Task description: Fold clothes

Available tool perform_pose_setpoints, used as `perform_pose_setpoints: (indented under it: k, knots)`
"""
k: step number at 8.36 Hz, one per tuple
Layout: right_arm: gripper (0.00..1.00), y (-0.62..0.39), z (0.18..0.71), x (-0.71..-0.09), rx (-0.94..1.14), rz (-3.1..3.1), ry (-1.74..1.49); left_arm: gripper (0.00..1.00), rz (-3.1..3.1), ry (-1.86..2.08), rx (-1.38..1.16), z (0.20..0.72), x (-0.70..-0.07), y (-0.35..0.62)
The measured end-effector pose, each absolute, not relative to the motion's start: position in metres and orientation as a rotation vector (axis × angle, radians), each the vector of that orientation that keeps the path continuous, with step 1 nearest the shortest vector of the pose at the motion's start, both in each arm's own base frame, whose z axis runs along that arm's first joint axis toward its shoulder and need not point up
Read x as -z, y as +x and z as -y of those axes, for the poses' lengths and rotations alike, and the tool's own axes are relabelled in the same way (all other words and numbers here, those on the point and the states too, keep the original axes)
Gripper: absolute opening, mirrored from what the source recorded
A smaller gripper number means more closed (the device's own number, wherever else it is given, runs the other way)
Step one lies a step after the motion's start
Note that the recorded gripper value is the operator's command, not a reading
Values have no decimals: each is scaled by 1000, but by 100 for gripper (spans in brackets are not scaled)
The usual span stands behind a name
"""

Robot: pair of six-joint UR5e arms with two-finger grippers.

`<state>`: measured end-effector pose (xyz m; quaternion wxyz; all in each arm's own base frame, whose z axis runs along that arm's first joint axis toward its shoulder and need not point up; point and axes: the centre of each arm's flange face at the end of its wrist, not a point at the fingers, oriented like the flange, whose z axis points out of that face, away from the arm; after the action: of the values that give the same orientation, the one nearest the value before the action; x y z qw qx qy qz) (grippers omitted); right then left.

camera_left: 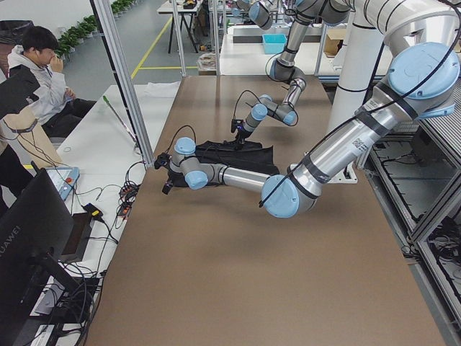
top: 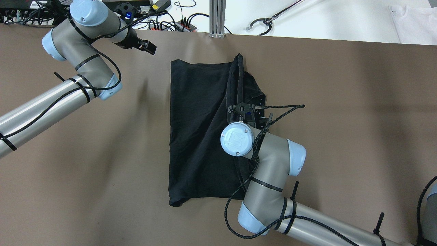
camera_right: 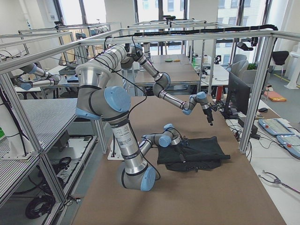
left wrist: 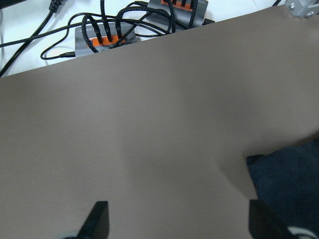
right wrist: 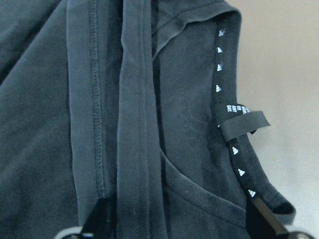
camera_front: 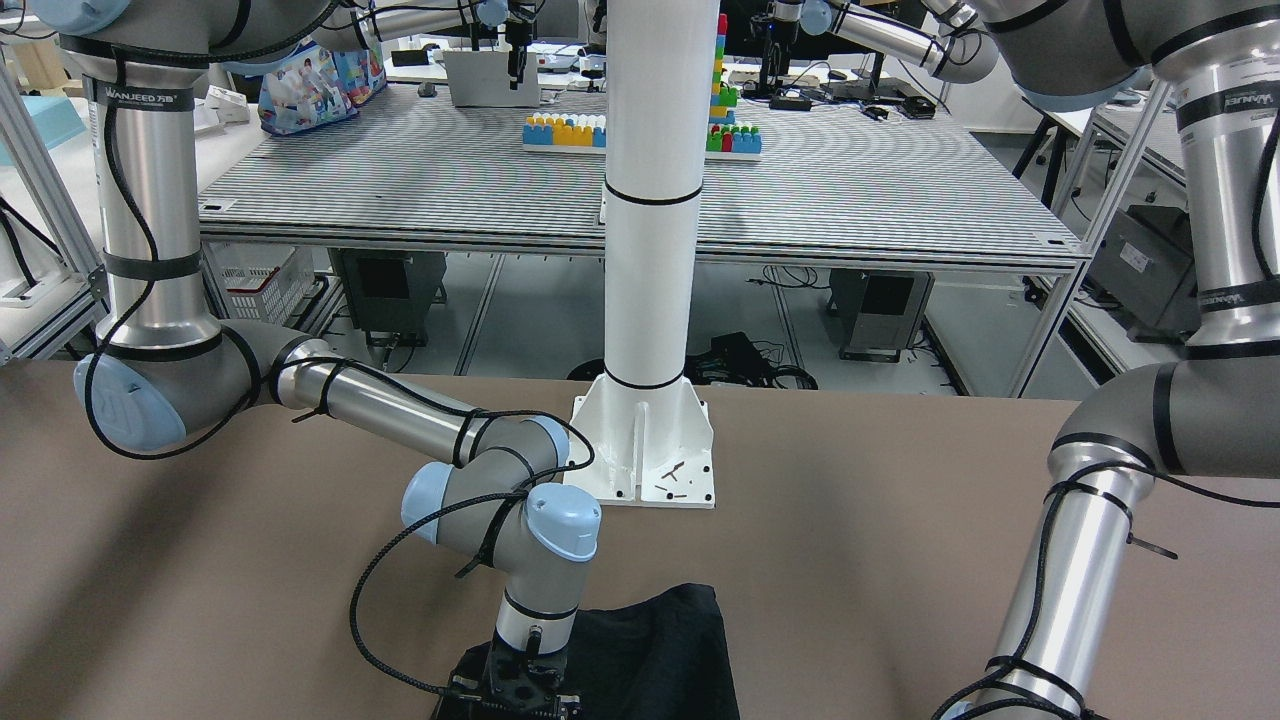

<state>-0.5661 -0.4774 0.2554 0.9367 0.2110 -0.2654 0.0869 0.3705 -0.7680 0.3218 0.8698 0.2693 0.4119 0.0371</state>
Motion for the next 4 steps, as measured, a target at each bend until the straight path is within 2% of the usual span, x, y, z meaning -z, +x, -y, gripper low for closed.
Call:
perform_pose_setpoints:
  k: [4]
  knots:
    - [95, -572, 481, -252, -180, 548, 411, 100, -862, 563, -77, 768, -323, 370]
